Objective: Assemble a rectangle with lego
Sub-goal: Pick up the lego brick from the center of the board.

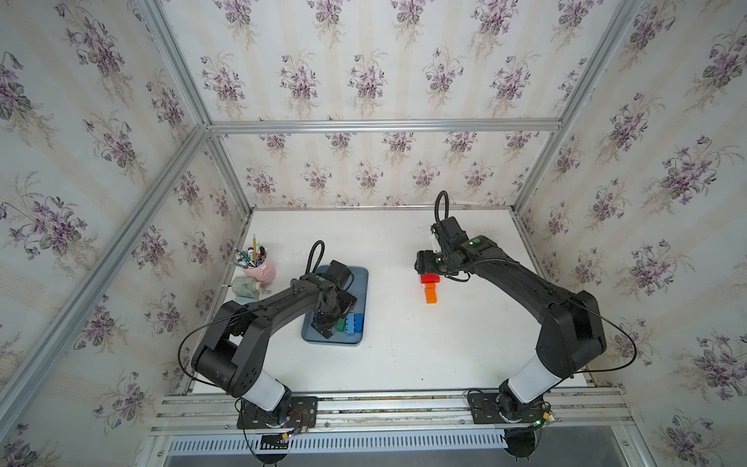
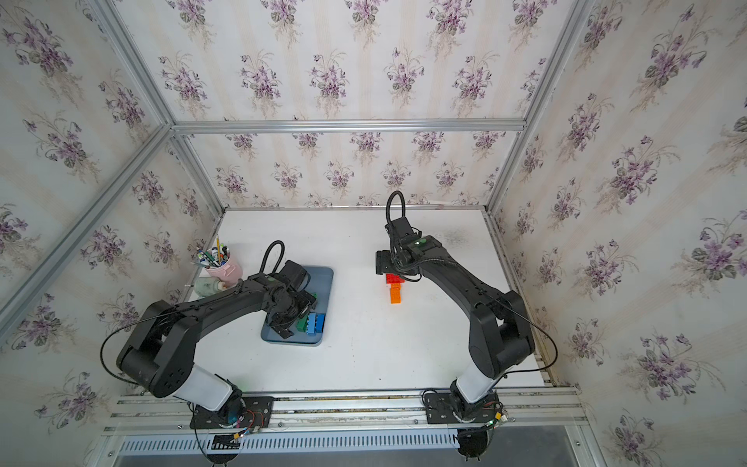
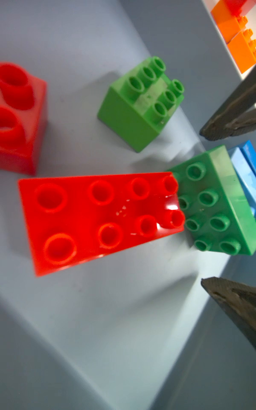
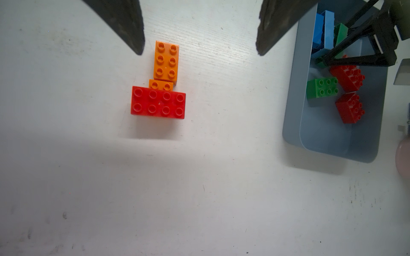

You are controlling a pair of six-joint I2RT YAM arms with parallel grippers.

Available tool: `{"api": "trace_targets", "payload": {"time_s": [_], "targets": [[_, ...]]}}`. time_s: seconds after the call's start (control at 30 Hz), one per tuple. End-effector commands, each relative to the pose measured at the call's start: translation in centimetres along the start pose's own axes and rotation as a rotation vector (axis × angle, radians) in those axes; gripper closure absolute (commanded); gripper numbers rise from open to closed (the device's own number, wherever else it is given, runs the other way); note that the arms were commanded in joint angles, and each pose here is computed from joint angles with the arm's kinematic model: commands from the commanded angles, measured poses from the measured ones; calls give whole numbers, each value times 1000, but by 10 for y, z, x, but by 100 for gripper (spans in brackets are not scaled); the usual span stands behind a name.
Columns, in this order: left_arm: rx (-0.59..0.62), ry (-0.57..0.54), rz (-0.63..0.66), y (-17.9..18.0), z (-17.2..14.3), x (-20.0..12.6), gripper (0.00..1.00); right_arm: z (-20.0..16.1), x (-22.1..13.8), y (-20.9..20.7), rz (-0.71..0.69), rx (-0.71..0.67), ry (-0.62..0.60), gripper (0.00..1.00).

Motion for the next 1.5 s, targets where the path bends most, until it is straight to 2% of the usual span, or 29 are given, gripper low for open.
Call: {"api": "trace_targets", "payload": {"time_s": [0.0,0.43,0.7,1.13,1.23,1.47], "targets": [[-28,3,-9,-1,1,-2,3,2,0,3,19,-8,-10,21],[-123,79,-29,0,-7,-1,3,0,0,7,32,-18,-5,21],[-236,29,46,15,-4,-9,3,-6,3,7,33,-21,3,21],[-281,22,98,2,2,1,7,-12,3,4,34,-22,9,21],[-282,30,98,1,2,3,12,-12,3,4,36,-24,9,21],[-262,31,91,5,1,2,34,-13,6,4,31,-24,14,21]]}}
Point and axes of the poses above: each gripper's point midway between its finger pads, its own x axis out along the fingers, its own y axis along the line the jaws close on, z = x × y, the point moved 7 cm from there along -x, back along the fingers, and after that the axes turned 5 degrees about x, right-handed, at the moved point
